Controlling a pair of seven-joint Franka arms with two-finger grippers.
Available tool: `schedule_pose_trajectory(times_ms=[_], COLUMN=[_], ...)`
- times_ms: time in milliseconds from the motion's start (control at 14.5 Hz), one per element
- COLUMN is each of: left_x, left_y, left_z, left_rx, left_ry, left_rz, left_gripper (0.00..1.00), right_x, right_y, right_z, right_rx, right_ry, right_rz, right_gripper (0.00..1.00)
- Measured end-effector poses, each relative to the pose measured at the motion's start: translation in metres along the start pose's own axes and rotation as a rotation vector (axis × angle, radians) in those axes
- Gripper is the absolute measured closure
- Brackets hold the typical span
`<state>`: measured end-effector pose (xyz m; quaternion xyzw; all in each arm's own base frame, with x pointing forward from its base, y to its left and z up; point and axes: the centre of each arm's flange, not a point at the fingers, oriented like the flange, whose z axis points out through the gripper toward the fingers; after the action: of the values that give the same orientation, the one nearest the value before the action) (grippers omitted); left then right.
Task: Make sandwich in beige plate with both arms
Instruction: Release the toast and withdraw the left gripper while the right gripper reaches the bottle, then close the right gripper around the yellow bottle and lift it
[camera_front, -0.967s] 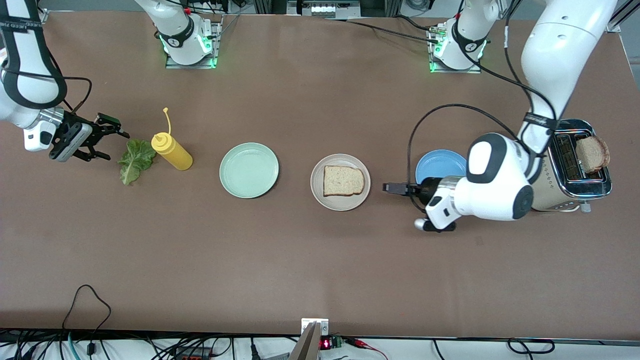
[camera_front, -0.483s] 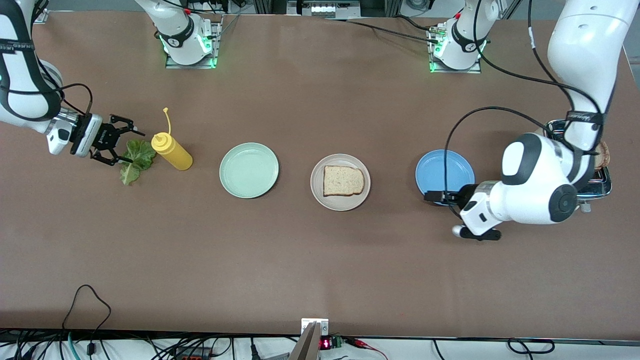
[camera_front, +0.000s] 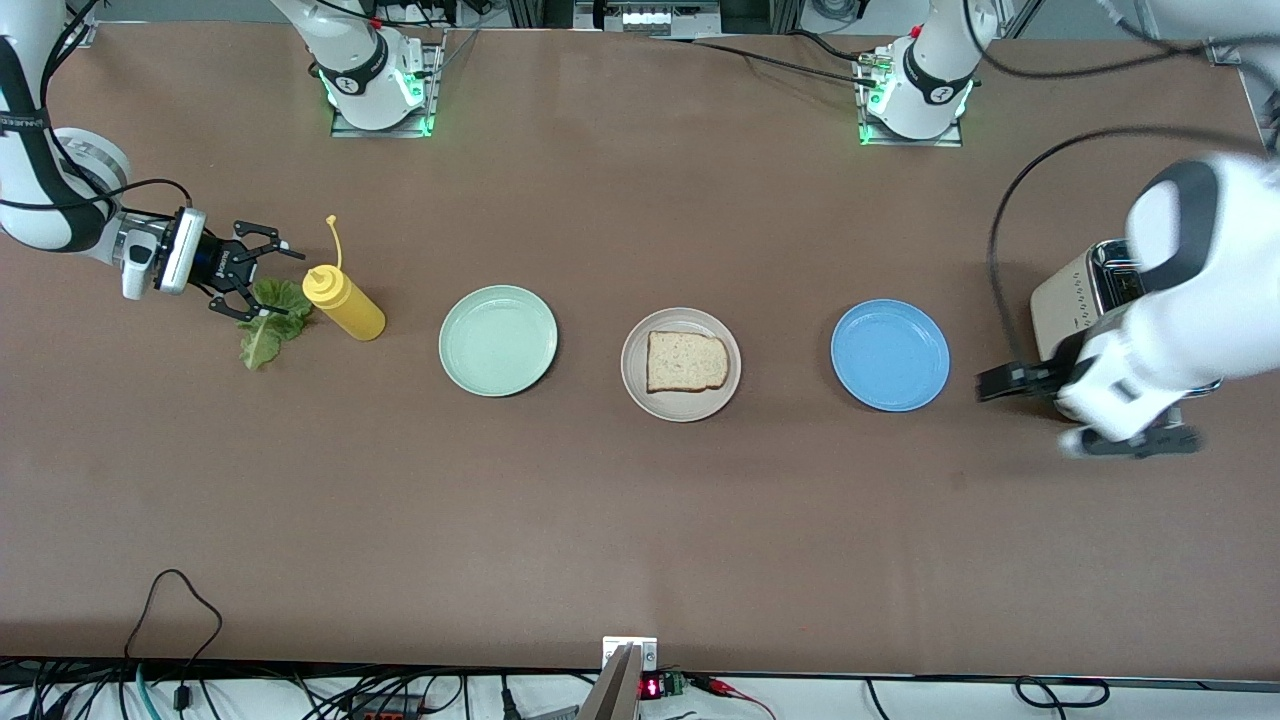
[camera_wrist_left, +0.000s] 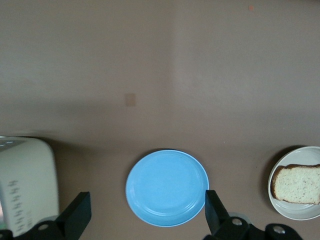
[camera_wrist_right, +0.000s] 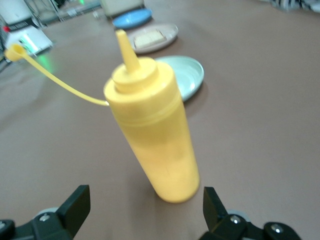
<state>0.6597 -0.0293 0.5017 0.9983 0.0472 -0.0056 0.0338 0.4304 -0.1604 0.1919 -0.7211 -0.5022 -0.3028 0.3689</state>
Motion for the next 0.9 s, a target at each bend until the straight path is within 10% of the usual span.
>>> schedule_pose_trajectory(times_ms=[898], left_x=[-0.080], left_y=[-0.042], left_z=[-0.085], left_rx=[0.030], left_ry=[-0.007], left_rz=[0.010], left_gripper=[0.00], right_x=[-0.032], right_y=[-0.003], right_z=[0.031], right_rx=[0.018], right_ry=[0.108], right_rz=[-0.068], right_gripper=[0.00])
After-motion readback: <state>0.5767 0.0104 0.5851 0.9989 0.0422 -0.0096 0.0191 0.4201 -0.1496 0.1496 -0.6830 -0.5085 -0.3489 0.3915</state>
